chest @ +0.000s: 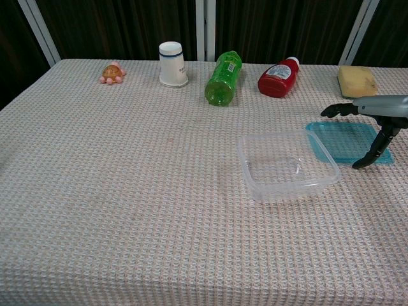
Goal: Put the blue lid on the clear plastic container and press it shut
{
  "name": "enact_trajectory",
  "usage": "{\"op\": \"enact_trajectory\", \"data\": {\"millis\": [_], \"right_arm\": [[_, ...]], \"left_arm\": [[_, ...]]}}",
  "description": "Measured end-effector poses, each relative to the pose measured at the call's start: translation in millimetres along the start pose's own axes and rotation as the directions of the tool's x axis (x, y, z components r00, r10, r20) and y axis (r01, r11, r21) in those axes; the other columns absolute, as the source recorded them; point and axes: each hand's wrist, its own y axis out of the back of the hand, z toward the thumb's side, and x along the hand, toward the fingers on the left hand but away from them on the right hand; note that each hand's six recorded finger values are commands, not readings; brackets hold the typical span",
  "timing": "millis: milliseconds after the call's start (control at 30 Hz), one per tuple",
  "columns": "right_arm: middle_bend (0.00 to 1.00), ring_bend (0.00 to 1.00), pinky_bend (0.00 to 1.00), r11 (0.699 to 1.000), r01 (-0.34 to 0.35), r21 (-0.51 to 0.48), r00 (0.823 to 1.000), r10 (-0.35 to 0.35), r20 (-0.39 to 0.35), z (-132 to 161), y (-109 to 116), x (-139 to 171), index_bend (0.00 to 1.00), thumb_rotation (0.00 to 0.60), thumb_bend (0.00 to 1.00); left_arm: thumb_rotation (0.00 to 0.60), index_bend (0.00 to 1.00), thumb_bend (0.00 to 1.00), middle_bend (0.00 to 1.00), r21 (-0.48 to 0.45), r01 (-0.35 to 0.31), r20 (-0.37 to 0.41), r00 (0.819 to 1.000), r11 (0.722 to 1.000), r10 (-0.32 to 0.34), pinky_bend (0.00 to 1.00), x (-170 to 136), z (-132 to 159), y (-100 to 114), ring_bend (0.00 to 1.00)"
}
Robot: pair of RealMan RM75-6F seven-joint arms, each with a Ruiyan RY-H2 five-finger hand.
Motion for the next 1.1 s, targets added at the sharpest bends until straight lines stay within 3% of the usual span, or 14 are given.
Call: {"op": "enact_trajectory", "data": {"millis": [267,733,933,1100], "right_arm": [[0.25,0.12,0.13,0.999,0.016,-0.034,1.000,-0.016,-0.006,-1,0,-4,0.11,0.600,0.07],[0.29,0.16,0.18,0.987,0.160,-0.029,0.985,-0.161,-0.059,-2,24,26,0.16,0.600,0.09],[0.29,0.16,0.19,0.977,0.211,0.019,0.967,-0.206,-0.153,24,45,61,0.16,0.600,0.09],[0.29,0.16,0.19,0.973,0.223,0.056,0.948,-0.203,-0.247,63,60,94,0.16,0.600,0.09]], "left_arm": [[0.600,0.08,0.06,0.00,0.001,0.005,-0.001,1.000,1.000,-0.005,0.00,0,0,0,0.00],[0.600,0.08,0.06,0.00,0.005,0.006,0.001,1.000,1.000,-0.006,0.00,0,1,1,0.00],[0.600,0.08,0.06,0.00,0.006,0.001,0.004,1.000,1.000,-0.001,0.00,-1,4,4,0.00],[0.600,0.08,0.06,0.00,0.004,-0.002,0.007,1.000,1.000,0.002,0.00,-4,5,4,0.00]]}}
